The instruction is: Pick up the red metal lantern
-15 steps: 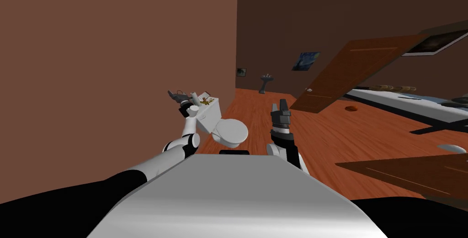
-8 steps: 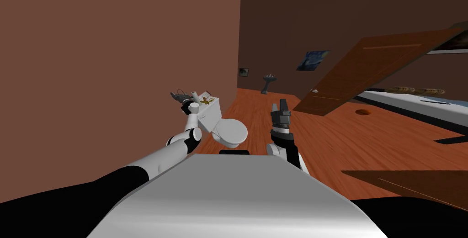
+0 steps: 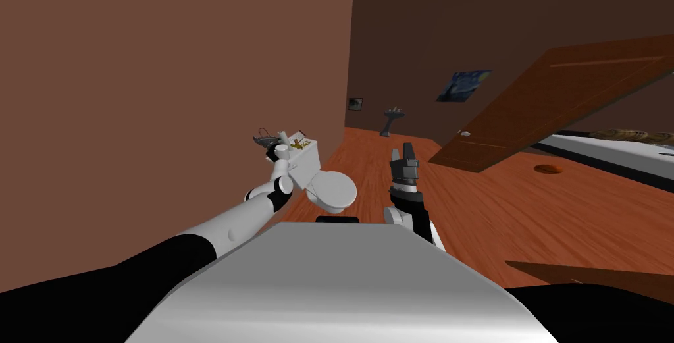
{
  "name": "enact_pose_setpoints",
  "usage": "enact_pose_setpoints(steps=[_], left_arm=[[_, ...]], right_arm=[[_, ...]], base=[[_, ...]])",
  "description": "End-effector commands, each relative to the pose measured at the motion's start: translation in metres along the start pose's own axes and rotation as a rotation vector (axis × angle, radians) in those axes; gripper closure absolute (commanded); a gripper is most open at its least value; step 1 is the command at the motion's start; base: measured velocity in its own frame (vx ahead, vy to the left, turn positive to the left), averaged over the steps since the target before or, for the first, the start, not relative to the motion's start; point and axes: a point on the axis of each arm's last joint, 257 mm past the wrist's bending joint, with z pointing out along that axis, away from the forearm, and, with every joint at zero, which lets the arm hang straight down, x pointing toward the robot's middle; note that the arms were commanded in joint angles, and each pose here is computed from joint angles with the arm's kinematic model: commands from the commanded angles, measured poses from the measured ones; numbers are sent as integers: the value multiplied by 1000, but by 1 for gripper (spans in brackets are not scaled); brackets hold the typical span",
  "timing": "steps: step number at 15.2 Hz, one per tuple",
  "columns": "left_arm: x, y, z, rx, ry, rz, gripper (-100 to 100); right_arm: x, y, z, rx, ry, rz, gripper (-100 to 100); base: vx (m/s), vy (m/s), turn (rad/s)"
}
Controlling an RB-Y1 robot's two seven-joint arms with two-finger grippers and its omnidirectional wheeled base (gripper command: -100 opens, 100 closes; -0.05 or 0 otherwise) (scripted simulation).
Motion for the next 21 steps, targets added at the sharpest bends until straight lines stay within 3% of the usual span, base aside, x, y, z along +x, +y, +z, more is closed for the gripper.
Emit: enact_pose_setpoints(steps=[1,3,5,8,13,14,16,17,21], left_arm=[[-6,9,0,-15,-37,-34,-100],[-14,29,-3,-45,-113,-118,-100],[-15,33,-4,-52,-119,-120,-100],[-23,64,-14,-100,-217,-221,-100],[-25,86,-22,-133,-275,-284,-100],[-24,79,-19,-123,-257,-262,-100],[-12,88,-19,-133,-249,-281,-100],[-17,92,-22,-141,-258,-274,-100],[-5,102,-23,-149,-248,-285,-100]], right_arm=[[0,0,0,0,0,0,0],[0,0,0,0,0,0,0],[0,0,0,0,0,0,0],[0,0,0,0,0,0,0],[0,0,0,0,0,0,0],[0,0,0,0,0,0,0],[0,0,0,0,0,0,0],[0,0,0,0,0,0,0],[0,0,0,0,0,0,0]], base=[[-2,-41,107],[-1,-53,196],[7,-48,90],[-2,-38,164],[-3,-22,81],[3,-8,31],[4,14,31],[6,26,28],[10,35,29]])
